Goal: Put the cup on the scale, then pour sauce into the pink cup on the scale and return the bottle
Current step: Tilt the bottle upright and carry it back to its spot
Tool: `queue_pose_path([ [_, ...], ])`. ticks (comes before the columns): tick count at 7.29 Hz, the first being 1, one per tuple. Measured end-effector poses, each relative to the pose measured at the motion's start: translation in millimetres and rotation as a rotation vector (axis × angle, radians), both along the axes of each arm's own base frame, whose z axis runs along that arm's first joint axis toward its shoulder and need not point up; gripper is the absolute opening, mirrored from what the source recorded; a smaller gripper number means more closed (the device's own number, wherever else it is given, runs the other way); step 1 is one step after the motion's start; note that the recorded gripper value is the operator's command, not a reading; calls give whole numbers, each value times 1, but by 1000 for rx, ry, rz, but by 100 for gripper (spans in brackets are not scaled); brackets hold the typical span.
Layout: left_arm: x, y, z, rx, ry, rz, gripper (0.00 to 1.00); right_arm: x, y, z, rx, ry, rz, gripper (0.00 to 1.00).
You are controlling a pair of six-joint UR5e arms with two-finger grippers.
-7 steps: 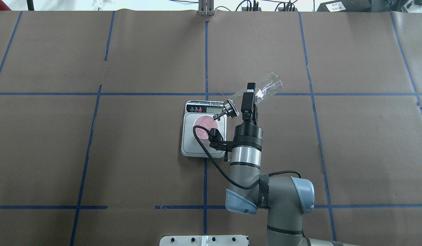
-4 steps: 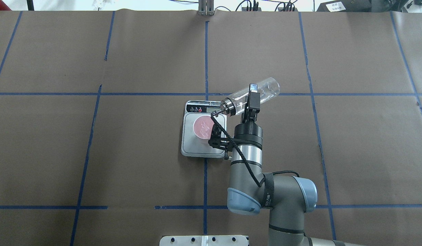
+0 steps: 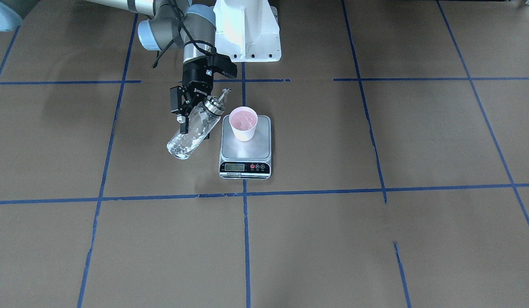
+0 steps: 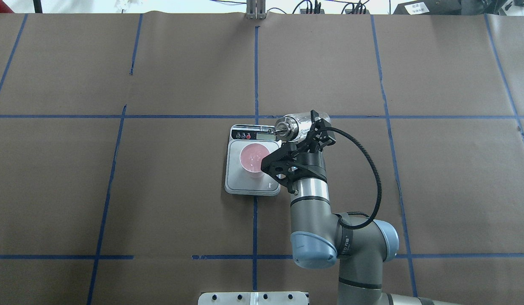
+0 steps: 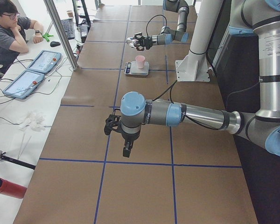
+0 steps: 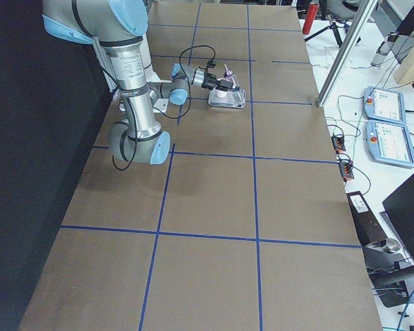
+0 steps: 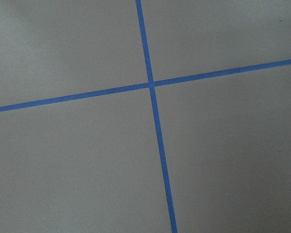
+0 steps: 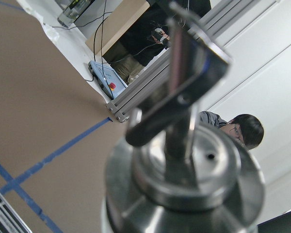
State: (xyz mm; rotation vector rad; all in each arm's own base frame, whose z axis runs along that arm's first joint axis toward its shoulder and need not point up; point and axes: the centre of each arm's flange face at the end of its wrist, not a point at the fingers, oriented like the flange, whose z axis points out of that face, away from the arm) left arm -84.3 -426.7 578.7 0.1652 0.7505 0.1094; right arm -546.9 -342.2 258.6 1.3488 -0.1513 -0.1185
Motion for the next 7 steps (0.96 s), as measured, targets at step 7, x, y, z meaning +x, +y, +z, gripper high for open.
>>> queue_pose_path([
  [7,1,0,-1,4,1,2,100,88,0,80,-252,-546,-90,0],
])
